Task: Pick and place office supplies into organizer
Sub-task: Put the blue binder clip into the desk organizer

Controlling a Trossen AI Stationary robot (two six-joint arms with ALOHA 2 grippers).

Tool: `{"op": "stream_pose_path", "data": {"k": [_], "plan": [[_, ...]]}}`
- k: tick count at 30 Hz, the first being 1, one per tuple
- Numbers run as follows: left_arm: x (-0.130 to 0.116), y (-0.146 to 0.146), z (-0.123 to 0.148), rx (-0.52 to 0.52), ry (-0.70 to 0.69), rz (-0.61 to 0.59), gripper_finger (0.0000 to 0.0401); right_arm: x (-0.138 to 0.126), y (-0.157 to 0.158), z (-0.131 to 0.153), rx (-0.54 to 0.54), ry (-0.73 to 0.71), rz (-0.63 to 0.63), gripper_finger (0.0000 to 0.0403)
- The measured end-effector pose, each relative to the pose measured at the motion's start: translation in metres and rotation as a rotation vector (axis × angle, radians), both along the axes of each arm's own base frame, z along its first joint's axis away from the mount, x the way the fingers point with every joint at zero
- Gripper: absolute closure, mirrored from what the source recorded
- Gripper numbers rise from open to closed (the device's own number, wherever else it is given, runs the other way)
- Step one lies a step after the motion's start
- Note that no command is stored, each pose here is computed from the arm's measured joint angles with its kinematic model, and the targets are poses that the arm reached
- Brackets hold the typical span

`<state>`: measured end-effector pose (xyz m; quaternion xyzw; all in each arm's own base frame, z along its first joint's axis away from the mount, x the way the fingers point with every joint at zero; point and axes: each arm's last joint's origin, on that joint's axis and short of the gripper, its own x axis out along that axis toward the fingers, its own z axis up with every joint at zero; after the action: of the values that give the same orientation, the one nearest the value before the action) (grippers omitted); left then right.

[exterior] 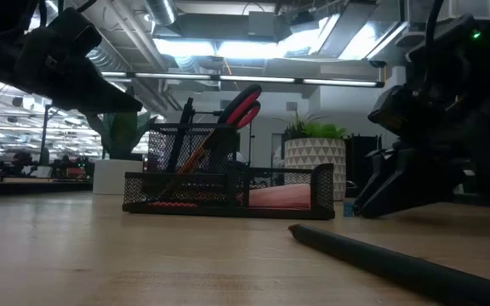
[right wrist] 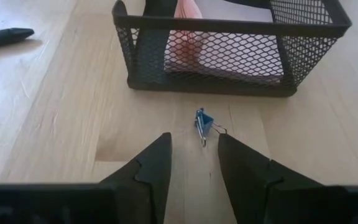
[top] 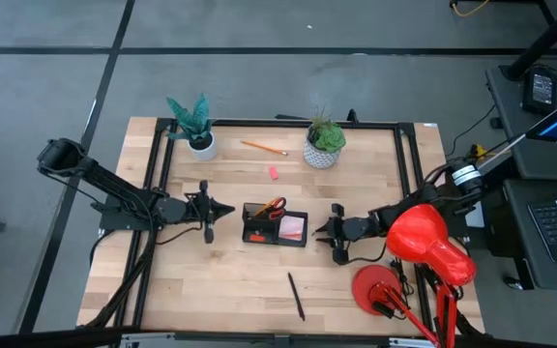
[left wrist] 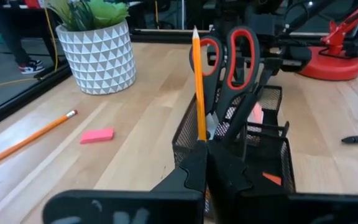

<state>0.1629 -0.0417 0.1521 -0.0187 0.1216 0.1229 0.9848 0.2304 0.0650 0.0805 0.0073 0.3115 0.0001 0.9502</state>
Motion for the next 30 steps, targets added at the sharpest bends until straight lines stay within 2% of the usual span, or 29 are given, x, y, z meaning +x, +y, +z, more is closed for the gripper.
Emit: {"op": "stream_pose_path", "data": {"k": [8, 22, 30], "plan": [[-0.0001, -0.0003, -0.0007, -0.002, 0.009, -0.015, 0.0398, 0.0, -0.0002, -0.0001, 0.006, 0.001, -0.006, 0.0284], [-0.0001, -0.0003, -0.0009, -0.001, 0.01, -0.015, 0.0399, -0.0005, -0.0015, -0.0008, 0.003, 0.004, -0.049, 0.0396], [-0.0002, -0.0003, -0.0009, -0.001, 0.011, -0.014, 0.0399, -0.0011, -0.0016, -0.0017, 0.002, 0.015, -0.051, 0.0401]]}}
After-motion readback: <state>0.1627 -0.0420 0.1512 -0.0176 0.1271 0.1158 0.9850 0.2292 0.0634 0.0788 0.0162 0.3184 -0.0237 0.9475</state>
